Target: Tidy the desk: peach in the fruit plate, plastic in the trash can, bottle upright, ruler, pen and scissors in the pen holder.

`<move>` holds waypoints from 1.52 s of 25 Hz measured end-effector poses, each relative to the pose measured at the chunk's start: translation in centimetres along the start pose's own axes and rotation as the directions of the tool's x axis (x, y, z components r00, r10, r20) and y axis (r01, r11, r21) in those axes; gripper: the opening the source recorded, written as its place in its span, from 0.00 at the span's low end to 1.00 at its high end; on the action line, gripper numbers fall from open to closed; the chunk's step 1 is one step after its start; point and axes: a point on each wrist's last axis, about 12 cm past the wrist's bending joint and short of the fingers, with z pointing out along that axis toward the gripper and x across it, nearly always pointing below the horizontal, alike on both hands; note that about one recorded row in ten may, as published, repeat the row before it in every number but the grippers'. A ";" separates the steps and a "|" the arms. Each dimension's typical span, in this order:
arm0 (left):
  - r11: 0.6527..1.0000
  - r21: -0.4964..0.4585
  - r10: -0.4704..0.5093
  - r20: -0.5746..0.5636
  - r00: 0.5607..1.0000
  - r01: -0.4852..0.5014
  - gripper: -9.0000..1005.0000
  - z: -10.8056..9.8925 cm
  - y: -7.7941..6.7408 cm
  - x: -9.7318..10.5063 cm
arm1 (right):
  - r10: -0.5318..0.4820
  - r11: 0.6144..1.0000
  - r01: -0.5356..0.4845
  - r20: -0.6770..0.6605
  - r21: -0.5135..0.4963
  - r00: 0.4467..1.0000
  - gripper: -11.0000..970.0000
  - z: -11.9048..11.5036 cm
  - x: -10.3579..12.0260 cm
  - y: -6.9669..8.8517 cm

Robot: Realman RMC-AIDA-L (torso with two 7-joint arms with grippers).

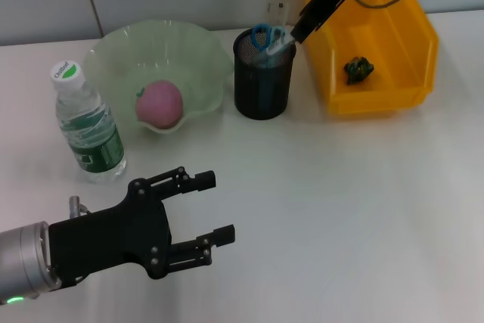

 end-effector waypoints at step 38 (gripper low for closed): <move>1.000 -0.011 -0.016 0.016 1.000 0.016 0.75 -0.2 -0.6 0.4 | 0.019 0.999 -0.019 -0.002 0.037 1.000 0.60 1.5 -0.5 0.6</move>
